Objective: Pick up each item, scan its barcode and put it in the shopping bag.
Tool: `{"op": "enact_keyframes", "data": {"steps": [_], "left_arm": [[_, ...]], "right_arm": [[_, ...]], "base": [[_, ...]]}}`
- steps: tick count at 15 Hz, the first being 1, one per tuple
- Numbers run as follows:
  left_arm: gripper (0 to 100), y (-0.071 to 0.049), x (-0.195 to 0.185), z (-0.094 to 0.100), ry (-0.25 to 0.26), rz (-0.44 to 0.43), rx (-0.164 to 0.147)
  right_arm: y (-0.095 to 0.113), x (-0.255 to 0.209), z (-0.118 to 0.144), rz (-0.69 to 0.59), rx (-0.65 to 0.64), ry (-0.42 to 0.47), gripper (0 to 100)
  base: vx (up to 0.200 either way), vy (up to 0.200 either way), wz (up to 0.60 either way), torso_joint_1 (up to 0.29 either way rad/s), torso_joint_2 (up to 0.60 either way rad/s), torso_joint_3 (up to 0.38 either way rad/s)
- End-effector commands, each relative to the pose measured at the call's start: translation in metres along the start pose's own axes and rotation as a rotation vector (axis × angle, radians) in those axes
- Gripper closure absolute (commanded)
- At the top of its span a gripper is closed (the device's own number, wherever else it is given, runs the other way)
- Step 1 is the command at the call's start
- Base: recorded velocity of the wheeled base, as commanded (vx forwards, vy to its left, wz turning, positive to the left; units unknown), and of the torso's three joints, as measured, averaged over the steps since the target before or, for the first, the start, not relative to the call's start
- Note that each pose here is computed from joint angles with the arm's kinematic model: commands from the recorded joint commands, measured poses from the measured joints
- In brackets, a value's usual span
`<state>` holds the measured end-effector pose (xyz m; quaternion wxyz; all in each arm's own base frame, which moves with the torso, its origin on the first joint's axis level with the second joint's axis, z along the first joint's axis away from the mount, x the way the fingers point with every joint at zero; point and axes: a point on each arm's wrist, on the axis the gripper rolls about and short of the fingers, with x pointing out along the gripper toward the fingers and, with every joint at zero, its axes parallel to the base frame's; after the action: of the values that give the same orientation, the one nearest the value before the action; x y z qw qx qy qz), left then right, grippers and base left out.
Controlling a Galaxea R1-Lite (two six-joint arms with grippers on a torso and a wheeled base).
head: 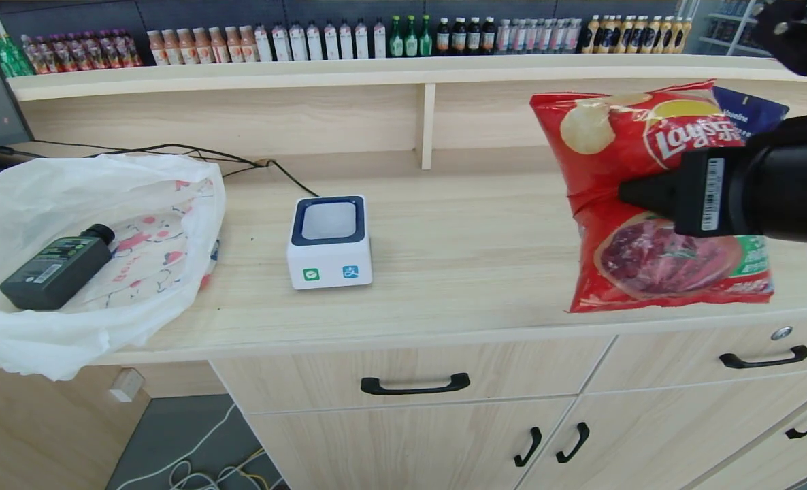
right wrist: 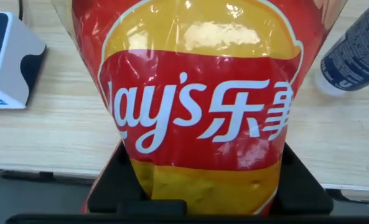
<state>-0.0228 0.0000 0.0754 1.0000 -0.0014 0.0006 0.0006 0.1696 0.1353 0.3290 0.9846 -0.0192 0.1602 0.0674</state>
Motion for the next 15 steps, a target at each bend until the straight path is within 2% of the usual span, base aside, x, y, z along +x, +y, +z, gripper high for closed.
{"op": "enact_keyframes", "data": {"steps": [1,9,13,15], "left_arm": [[0,0.000,0.000,0.000,0.000,0.000,0.000],[0,0.000,0.000,0.000,0.000,0.000,0.000],[0,0.000,0.000,0.000,0.000,0.000,0.000],[0,0.000,0.000,0.000,0.000,0.000,0.000]], "right_arm": [[-0.023,-0.038,-0.004,0.022,0.002,-0.057,100],[-0.041,-0.066,-0.018,0.063,-0.045,-0.088,100],[-0.050,-0.080,-0.032,0.203,-0.046,-0.078,100],[-0.048,-0.079,-0.046,0.350,-0.009,-0.041,100]], "base": [[0.000,0.000,0.00,0.000,0.00,0.000],[0.000,0.000,0.00,0.000,0.00,0.000],[0.000,0.000,0.00,0.000,0.00,0.000],[0.000,0.000,0.00,0.000,0.00,0.000]]}}
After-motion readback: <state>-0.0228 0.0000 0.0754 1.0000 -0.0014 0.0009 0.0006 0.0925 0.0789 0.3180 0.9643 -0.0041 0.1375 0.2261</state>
